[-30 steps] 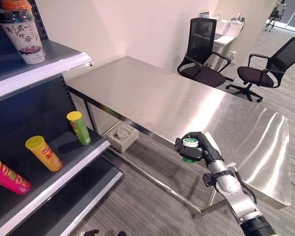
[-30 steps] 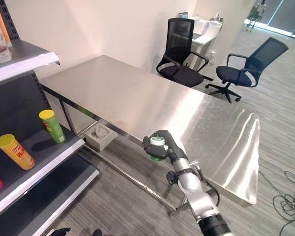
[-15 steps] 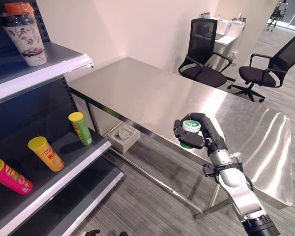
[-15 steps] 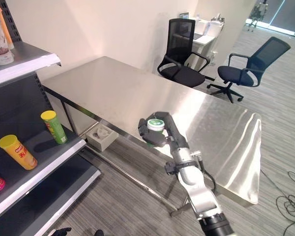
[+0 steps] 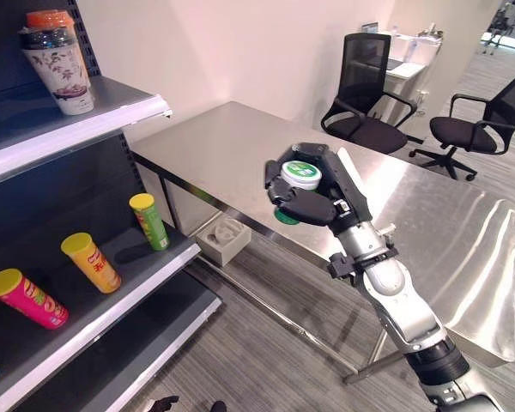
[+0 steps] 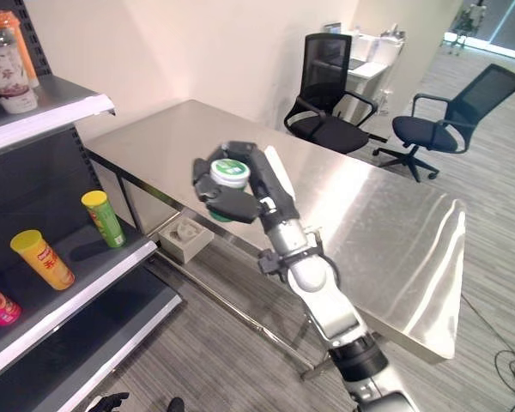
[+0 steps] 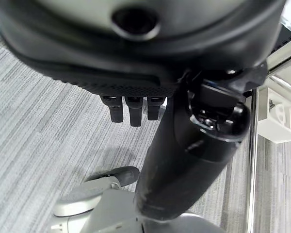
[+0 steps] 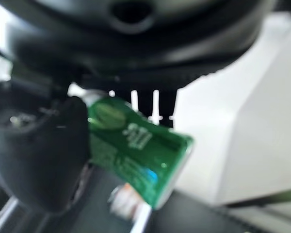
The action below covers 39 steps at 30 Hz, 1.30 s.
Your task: Put the goods on the table back onto the shelves and tidy them up.
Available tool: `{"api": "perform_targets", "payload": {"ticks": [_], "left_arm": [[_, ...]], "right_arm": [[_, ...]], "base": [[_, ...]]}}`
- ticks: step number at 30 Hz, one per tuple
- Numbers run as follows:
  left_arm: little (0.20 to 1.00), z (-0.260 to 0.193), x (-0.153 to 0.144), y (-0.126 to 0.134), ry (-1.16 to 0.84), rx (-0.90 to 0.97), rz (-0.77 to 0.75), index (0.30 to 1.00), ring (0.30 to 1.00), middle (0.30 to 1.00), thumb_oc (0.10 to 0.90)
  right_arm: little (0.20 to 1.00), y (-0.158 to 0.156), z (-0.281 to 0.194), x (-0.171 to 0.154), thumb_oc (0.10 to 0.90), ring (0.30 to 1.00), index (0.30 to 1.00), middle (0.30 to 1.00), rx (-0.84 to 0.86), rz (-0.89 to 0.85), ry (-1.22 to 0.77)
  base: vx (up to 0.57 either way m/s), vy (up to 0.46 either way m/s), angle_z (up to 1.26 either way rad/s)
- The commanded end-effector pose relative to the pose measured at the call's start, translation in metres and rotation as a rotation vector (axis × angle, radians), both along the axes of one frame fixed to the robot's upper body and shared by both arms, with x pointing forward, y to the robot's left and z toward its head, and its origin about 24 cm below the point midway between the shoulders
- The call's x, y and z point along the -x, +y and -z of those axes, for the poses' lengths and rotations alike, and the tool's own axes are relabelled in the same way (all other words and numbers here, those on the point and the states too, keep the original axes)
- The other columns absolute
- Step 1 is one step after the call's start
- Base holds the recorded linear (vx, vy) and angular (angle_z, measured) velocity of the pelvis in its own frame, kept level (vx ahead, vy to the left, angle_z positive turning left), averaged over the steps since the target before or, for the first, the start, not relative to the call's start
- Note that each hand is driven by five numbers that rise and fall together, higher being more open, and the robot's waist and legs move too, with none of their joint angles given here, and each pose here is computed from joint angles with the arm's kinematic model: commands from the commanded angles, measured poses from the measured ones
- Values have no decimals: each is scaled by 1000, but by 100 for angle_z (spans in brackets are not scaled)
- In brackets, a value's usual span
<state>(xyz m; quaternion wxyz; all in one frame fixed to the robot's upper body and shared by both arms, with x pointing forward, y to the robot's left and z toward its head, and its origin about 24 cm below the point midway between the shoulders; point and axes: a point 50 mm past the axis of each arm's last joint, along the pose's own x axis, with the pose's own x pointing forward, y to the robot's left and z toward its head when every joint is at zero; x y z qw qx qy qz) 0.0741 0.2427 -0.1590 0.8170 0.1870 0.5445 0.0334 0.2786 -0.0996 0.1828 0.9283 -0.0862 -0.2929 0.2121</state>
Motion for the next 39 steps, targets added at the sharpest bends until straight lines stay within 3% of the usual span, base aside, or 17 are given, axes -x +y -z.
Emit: {"api": "perform_targets", "payload": {"ticks": [1, 4, 7, 10, 14, 22, 28, 30, 36, 37, 39], "left_arm": [[900, -5, -25, 1, -84, -8, -13, 900, 900, 900, 800], [900, -1, -17, -6, -62, 14, -64, 900, 900, 900, 800], [900, 0, -24, -20, -86, 21, -11, 900, 900, 900, 800], [900, 3, -8, -18, -78, 58, -201, 900, 900, 900, 800], [900, 7, 5, -20, -34, 68, -249, 900, 900, 900, 800], [900, 10, 7, -34, 26, 32, 20, 900, 900, 900, 800], [900, 13, 19, -36, 62, 59, -84, 900, 900, 900, 800], [900, 13, 23, -31, 89, 57, -39, 900, 900, 900, 800], [900, 9, 21, -14, 80, -11, 17, 900, 900, 900, 800], [900, 7, 10, -17, 44, 3, 61, 900, 900, 900, 800], [900, 9, 16, -21, 78, 22, 101, 900, 900, 900, 800]], "right_arm": [[300, 12, -63, 22, 400, 300, 300, 300, -166, -155, -307], [300, 26, -68, 26, 400, 300, 300, 300, -166, -218, -328], [300, 24, -70, 24, 400, 300, 300, 300, -109, -163, -381], [300, 22, -60, 22, 400, 300, 300, 300, -44, -125, -364], [300, 22, -52, 23, 400, 300, 300, 300, -17, -133, -340], [300, -2, -37, 22, 400, 300, 300, 300, 30, -16, -304], [300, -31, -24, 28, 400, 300, 300, 300, 54, 153, -280], [300, -51, -13, 34, 400, 300, 300, 300, 82, 263, -246], [300, -51, 3, 33, 400, 300, 300, 300, 68, 277, -174], [300, -55, 7, 39, 400, 300, 300, 300, 72, 283, -162], [300, -57, 6, 41, 400, 300, 300, 300, 90, 294, -180]], "base": [[-166, -267, 14], [-235, -265, 59], [-407, -71, 97], [-209, -8, 154], [-163, 134, 74], [-138, 320, 85], [-53, 474, 84], [90, 633, 94], [88, 352, 31], [48, 520, 3], [123, 432, 5]]}}
